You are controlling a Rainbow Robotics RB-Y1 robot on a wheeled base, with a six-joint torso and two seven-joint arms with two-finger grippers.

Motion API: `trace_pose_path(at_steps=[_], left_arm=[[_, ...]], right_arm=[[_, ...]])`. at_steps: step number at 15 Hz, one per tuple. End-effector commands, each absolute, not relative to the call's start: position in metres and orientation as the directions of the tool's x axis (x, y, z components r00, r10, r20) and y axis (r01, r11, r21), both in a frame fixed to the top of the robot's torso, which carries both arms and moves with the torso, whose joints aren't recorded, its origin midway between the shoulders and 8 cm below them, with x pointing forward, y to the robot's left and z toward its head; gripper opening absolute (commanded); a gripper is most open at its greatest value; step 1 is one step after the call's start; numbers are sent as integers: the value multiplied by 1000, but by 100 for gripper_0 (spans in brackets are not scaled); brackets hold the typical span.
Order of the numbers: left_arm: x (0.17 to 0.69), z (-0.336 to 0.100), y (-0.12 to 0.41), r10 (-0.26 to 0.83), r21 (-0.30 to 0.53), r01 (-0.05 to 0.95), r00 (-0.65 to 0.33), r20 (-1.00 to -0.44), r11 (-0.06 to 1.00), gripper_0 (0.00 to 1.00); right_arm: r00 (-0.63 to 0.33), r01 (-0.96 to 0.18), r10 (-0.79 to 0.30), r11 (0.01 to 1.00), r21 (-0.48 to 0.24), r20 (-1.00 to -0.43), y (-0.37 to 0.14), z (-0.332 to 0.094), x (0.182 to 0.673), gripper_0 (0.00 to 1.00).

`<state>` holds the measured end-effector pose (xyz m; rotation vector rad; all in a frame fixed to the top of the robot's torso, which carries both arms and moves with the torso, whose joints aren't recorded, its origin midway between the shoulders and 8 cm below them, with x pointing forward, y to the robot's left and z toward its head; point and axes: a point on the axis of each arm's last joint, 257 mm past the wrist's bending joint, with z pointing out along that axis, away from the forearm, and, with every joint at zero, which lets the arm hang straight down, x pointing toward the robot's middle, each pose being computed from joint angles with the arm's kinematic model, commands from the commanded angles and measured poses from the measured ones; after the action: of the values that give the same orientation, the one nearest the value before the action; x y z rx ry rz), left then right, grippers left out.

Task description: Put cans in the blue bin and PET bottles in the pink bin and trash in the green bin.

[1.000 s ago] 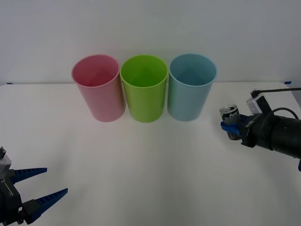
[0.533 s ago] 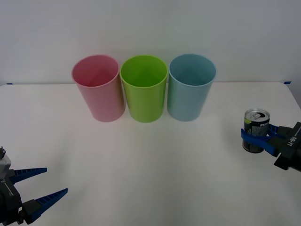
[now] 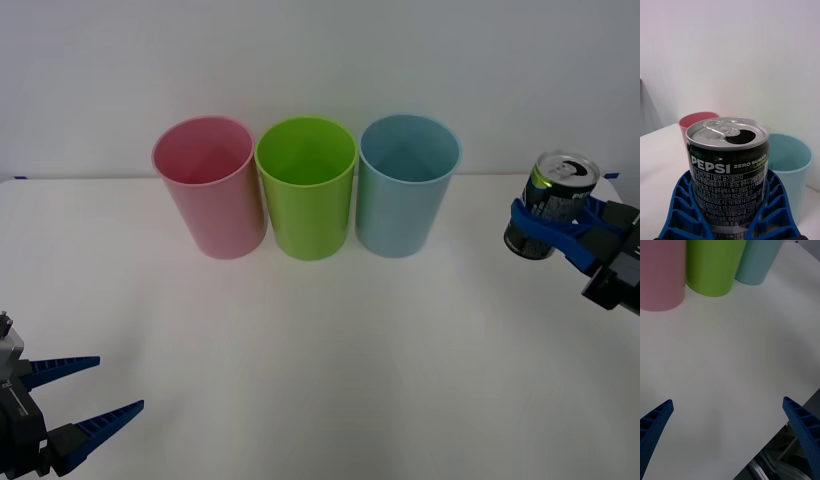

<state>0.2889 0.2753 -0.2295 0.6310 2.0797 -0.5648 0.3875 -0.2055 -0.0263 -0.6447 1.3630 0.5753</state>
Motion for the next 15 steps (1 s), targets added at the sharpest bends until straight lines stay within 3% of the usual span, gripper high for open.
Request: trace_pose_path(at_steps=[1,9,15], left_arm=[[289,-230,275,226,-159,619,-496,-838,769,100],[289,-230,275,226,-159,619,-496,-838,769,100],[289,-230,275,226,-159,619,-496,-838,769,100]], right_arm=[[145,-679,22,729,-83,-989,-190,0,421,0],[88,-619,-8,783,-61,-996,-152,25,533,0],[49,-569,-73,818,-88,-996,-124,-8,604,0]])
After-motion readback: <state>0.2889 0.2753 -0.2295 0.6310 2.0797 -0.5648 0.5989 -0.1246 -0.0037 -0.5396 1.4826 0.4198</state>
